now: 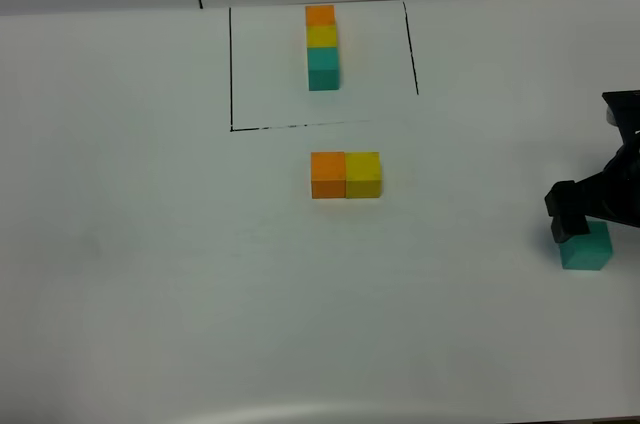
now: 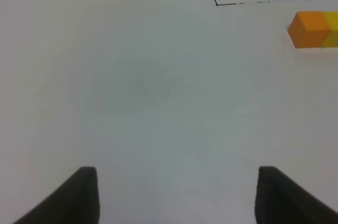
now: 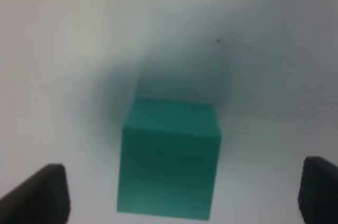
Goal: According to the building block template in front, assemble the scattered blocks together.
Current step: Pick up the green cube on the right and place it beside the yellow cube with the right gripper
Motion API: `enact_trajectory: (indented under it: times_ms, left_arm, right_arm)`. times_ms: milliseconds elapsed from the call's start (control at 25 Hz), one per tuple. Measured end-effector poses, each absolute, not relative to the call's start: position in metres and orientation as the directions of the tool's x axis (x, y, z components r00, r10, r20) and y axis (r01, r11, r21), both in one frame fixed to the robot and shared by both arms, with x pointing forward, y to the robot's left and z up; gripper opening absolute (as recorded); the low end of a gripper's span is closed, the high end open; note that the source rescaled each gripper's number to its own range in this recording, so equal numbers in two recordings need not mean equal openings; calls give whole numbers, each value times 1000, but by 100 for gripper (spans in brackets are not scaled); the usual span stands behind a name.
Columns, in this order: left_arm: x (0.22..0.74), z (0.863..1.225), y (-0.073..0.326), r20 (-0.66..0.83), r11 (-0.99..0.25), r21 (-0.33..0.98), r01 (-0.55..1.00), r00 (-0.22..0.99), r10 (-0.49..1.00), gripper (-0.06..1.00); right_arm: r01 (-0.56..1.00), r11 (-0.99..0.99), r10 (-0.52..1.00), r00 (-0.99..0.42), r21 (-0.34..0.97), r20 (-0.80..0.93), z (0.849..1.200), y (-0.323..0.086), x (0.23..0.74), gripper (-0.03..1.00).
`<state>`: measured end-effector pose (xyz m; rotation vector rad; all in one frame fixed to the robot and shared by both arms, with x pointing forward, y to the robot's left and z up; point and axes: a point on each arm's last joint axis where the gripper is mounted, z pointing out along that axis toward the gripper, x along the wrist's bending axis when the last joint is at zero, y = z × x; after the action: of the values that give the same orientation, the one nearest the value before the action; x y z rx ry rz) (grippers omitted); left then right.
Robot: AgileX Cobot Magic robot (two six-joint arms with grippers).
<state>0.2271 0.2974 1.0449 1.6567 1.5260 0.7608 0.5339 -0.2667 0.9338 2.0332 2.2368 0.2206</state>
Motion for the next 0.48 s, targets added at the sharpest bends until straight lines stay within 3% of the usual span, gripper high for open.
enact_trajectory:
  times_ms: [480]
  left_arm:
    - [227,1045,297,-60,-12,836,549,114,992,35]
  right_arm:
    - [988,46,998,-53,147,43,907,-266,542,75]
